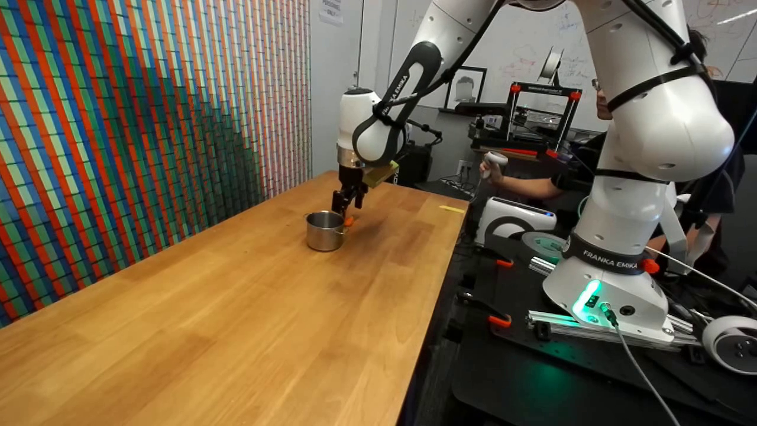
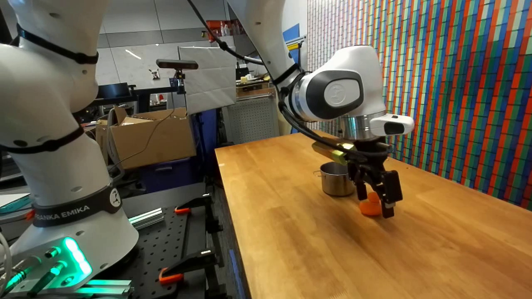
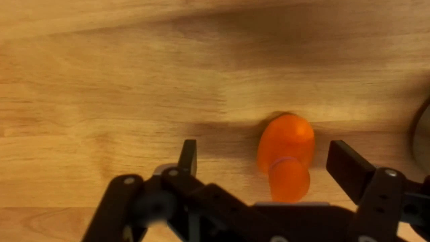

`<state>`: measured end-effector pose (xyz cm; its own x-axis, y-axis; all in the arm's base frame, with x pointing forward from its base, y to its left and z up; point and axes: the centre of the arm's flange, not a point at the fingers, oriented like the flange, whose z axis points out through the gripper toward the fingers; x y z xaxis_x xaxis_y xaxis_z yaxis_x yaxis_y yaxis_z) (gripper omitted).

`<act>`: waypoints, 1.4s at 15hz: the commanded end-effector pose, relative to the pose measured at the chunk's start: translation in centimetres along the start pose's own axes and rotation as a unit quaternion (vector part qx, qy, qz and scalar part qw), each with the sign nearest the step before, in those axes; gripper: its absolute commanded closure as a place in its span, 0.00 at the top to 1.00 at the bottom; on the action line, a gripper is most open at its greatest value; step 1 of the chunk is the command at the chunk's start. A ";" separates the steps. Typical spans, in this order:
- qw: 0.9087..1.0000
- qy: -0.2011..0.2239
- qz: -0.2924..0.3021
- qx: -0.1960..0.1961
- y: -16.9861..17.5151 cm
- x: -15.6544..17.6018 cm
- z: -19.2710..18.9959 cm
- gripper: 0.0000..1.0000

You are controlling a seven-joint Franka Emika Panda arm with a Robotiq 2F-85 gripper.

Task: Put the orange rubber duck in the pot

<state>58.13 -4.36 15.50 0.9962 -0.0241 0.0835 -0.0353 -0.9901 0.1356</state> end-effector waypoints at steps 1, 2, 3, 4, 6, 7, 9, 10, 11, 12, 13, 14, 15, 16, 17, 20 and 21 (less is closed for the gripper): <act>1.000 0.000 0.012 -0.002 -0.7 0.9 2.4 0.74; 1.000 -0.006 0.014 0.000 -0.8 0.8 2.9 0.65; 1.000 -0.008 0.016 0.003 -0.8 0.8 3.1 0.58; 1.000 -0.007 0.017 0.004 -0.9 0.9 3.1 0.49; 1.000 -0.002 0.016 0.004 -0.5 1.1 2.6 0.36; 1.000 0.002 0.015 0.000 -0.3 1.4 2.4 0.28; 1.000 0.004 0.014 -0.001 -0.1 1.7 1.9 0.20; 1.000 0.004 0.012 0.001 0.0 2.0 1.4 0.20; 1.000 0.002 0.008 0.005 -0.1 2.2 0.7 0.20; 1.000 0.001 0.004 0.013 -0.3 2.6 -0.5 0.20; 1.000 0.002 0.001 0.021 -0.6 2.9 -1.4 0.20; 0.999 0.002 -0.002 0.033 -1.1 3.2 -2.8 0.21; 0.999 0.003 -0.004 0.043 -1.6 3.5 -4.0 0.21; 0.999 0.002 -0.009 0.052 -2.1 3.7 -5.4 0.21; 0.998 0.001 -0.013 0.060 -2.5 3.9 -6.7 0.21; 0.996 -0.012 -0.021 0.085 -3.4 4.1 -10.3 0.18; 0.995 -0.021 -0.024 0.096 -3.6 4.0 -11.3 0.20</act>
<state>61.46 0.54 22.63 0.9969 0.0060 0.0779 0.0053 -0.9999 0.0088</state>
